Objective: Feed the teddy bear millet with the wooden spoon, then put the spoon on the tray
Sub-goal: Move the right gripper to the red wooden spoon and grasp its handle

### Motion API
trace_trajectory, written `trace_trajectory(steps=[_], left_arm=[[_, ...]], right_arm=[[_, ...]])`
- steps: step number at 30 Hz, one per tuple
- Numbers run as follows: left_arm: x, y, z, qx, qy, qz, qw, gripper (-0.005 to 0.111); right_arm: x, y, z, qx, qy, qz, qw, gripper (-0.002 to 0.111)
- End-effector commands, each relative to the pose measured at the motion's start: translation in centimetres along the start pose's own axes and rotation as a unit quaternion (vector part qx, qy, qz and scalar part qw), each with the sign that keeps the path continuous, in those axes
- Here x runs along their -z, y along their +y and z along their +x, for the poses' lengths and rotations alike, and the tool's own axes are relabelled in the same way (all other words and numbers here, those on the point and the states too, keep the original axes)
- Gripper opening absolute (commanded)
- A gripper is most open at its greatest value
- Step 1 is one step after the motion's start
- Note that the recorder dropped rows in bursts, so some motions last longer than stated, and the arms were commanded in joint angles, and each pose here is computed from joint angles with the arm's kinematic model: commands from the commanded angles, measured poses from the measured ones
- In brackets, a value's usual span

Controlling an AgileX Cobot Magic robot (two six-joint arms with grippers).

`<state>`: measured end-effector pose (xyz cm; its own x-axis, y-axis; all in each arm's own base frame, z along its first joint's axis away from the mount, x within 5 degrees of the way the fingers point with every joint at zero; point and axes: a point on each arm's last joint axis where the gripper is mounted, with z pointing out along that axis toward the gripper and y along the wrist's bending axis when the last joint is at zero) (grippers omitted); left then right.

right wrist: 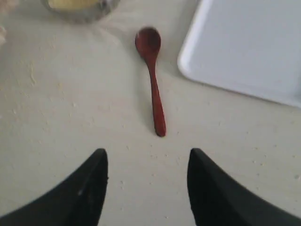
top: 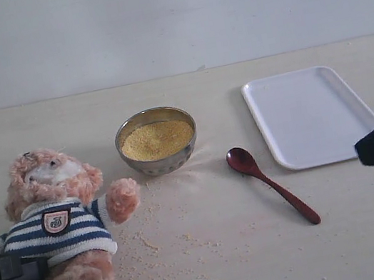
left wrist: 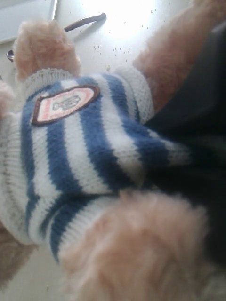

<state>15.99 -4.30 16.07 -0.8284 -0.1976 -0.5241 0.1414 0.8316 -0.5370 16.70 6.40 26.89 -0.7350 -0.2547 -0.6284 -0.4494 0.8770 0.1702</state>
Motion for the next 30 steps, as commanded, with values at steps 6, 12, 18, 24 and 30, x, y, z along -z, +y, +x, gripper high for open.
trace_trajectory(steps=[6,12,18,24,30], left_arm=[[0.2,-0.1,0.0,-0.001,-0.005,0.005,1.0,0.005],[0.2,-0.1,0.0,-0.001,-0.005,0.005,1.0,0.005],[0.2,-0.2,0.0,0.0,-0.006,0.005,1.0,0.005],[0.2,-0.2,0.0,0.0,-0.006,0.005,1.0,0.005],[0.2,-0.2,0.0,0.0,-0.006,0.005,1.0,0.005]], right_arm=[[-10.4,-2.5,-2.0,0.019,0.165,-0.027,0.986,0.053],[-13.8,0.2,-3.0,0.122,0.165,-0.027,0.978,0.053],[-16.6,0.7,-3.9,0.154,0.175,-0.007,0.972,0.053],[-18.7,0.2,-4.3,0.167,0.198,-0.005,0.966,0.053],[-20.6,-0.2,-3.4,0.168,0.224,-0.004,0.96,0.053]])
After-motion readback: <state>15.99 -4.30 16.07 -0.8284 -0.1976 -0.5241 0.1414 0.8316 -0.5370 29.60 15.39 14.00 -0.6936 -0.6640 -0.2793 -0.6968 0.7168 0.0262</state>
